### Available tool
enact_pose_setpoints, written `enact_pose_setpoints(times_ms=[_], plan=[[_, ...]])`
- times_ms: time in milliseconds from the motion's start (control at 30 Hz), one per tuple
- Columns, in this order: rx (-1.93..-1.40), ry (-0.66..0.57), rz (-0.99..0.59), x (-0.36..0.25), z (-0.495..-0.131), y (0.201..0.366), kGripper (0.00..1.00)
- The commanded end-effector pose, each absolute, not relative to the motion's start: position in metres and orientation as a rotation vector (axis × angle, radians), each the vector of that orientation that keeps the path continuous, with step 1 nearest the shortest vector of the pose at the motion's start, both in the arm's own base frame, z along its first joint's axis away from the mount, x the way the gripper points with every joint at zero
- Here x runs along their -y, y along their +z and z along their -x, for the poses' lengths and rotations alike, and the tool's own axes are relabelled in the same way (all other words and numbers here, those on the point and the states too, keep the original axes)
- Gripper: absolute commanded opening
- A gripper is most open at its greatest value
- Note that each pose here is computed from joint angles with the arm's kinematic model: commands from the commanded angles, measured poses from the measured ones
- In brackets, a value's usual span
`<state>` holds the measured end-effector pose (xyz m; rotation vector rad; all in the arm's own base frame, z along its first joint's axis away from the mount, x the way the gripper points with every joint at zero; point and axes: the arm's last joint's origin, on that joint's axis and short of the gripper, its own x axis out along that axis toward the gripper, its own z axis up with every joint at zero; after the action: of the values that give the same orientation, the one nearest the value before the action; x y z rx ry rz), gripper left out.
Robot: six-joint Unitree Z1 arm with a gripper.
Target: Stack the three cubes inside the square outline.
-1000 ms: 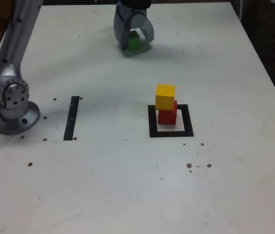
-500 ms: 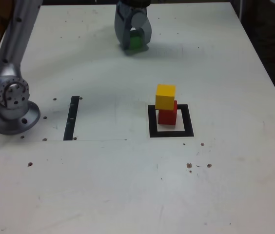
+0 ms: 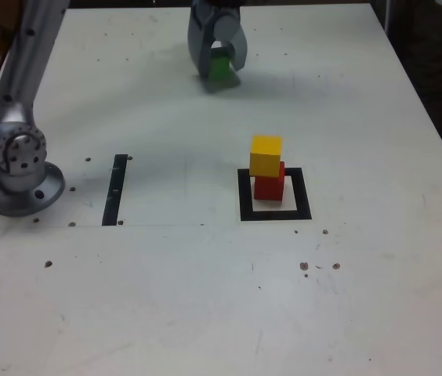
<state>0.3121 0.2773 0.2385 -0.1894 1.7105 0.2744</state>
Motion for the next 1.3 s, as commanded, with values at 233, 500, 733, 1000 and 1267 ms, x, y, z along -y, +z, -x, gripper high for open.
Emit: enact_pose_setpoints(times_ms=[233, 500, 733, 1000, 1267], plan=[[-1.622, 0.115, -0.071, -0.162, -0.334, 0.333, 0.1], [-1.625, -0.002, -0.197, -0.066, -0.316, 0.347, 0.1], [-1.639, -0.053, -0.24, 0.006, -0.317, 0.333, 0.1], [-1.622, -0.054, -0.222, 0.035, -0.327, 0.331, 0.1], [-1.674, -0.027, -0.189, 0.038, -0.347, 0.309, 0.1]])
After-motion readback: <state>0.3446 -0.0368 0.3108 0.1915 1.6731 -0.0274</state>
